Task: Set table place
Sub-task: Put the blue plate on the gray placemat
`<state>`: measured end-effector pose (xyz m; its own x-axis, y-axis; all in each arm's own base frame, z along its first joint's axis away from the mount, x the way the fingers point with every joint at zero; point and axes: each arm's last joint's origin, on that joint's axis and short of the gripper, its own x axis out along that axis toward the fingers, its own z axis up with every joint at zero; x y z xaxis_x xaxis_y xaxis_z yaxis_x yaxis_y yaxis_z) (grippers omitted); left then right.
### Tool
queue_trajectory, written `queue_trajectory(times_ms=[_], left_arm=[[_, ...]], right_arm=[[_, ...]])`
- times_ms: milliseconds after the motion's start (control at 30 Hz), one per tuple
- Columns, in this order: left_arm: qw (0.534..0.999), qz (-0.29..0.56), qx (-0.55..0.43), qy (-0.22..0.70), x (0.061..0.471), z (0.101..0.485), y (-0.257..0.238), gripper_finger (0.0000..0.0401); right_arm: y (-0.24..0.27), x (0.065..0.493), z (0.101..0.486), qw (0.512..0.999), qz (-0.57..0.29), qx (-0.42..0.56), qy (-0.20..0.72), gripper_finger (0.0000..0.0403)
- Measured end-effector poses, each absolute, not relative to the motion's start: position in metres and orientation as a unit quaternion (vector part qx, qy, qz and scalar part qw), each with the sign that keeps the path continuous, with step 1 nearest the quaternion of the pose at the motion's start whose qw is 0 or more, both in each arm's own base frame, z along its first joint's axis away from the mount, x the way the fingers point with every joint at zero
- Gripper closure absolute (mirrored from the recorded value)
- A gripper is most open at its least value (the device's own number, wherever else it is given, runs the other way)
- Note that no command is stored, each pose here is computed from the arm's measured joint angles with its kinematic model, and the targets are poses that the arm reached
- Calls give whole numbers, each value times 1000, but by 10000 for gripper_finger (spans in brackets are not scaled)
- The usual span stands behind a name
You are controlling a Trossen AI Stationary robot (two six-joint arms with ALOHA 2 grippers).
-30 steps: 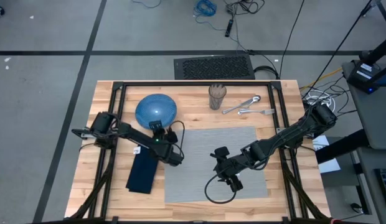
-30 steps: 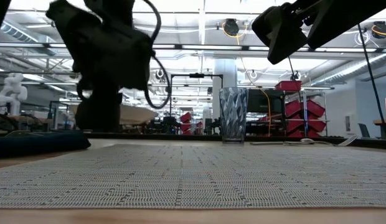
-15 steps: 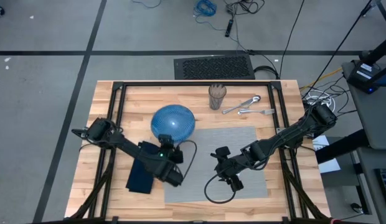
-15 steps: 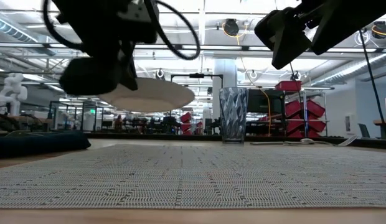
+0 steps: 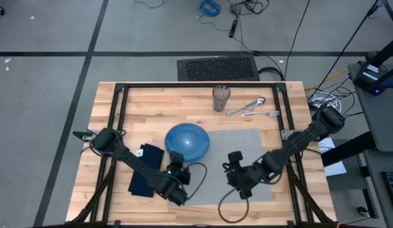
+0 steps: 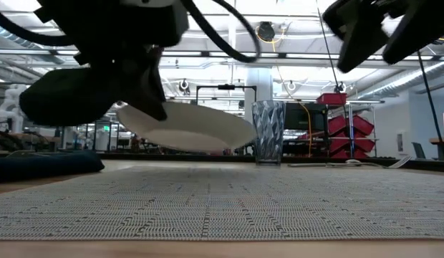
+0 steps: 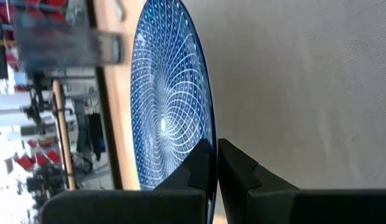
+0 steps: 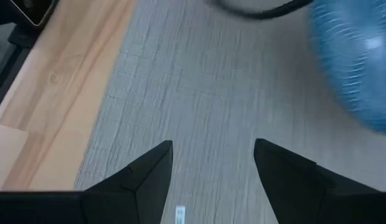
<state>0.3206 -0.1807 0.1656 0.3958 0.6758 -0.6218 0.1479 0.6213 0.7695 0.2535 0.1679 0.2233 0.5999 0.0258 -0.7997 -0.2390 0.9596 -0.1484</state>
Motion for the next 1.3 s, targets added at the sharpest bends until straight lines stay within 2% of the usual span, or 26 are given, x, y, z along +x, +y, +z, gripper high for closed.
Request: queue_trajectory(times_ms=[300,600,1300], left_arm=[[714,141,455,513,356,153,-208,401],[748,102,463,464,381,163,-225,401],[772,-11,439,460,395,164,-229,401]], right_arm=[[185,211,254,916,37,-118,382,188],[187,172,277,937,2,-108,332,188],[190,164,279,943,-8,-107,316,188]])
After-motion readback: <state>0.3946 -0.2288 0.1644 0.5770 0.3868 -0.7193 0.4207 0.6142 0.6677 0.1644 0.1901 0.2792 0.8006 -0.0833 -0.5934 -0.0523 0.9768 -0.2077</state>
